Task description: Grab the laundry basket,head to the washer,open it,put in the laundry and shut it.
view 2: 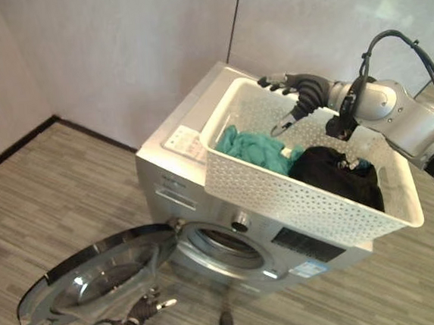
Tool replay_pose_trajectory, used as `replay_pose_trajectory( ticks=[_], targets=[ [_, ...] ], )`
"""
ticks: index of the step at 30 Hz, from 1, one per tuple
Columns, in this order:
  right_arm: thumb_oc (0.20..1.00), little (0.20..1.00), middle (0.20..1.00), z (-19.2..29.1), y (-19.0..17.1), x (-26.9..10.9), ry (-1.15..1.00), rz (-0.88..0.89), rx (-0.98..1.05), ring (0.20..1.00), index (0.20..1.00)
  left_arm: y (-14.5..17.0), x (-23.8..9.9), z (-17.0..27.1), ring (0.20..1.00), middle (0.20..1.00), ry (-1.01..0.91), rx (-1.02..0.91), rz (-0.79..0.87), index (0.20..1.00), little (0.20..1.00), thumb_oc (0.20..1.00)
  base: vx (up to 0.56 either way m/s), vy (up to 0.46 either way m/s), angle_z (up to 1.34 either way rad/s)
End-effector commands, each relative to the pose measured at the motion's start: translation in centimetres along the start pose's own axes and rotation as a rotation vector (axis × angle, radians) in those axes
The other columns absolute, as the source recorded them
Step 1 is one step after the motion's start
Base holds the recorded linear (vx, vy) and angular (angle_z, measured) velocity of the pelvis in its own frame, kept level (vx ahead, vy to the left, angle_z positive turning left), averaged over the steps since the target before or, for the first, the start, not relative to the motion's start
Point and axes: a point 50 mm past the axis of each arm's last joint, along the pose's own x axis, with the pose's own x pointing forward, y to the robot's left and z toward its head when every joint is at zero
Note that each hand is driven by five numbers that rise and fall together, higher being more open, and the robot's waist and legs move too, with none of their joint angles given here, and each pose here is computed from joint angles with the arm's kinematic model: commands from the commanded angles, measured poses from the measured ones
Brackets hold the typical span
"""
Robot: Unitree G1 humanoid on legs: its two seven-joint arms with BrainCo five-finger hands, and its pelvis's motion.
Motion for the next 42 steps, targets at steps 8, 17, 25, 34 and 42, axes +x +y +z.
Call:
replay_pose_trajectory(
  ticks=[8, 17, 25, 34, 42],
  targets=[
    [1.0, 1.0, 1.0, -0.7, -0.2, -0.4, 0.079, 0.063, -0.106, 1.0, 1.0, -0.6, 0.7, 3.2, 1.0, 1.0, -0.117, -0.013, -0.068, 1.0, 1.0, 1.0, 0.0, -0.005, 0.0],
    [1.0, 1.0, 1.0, -2.8, 0.1, 1.8, 0.206, 0.04, -0.189, 1.0, 1.0, -0.7, 0.7, 4.9, 1.0, 1.0, -0.178, -0.087, -0.08, 1.0, 1.0, 1.0, -0.05, -0.023, 0.11],
    [1.0, 1.0, 1.0, -4.9, 3.2, 4.2, 0.348, 0.139, -0.325, 1.0, 1.0, -0.1, 1.1, 5.6, 1.0, 1.0, -0.179, -0.111, -0.033, 1.0, 1.0, 1.0, -0.05, -0.048, 0.24],
    [0.2, 0.2, 0.2, -4.2, 4.2, 5.1, 0.282, 0.104, -0.187, 0.2, 0.2, 0.0, 1.0, 4.3, 1.0, 1.0, -0.133, -0.135, -0.012, 1.0, 1.0, 1.0, 0.0, -0.009, 0.04],
    [0.2, 0.2, 0.2, -3.3, 1.7, 3.8, 0.182, -0.063, -0.039, 0.2, 0.2, 0.6, 0.9, 3.1, 1.0, 1.0, -0.091, -0.131, 0.019, 1.0, 1.0, 1.0, 0.01, 0.006, 0.0]
  ],
)
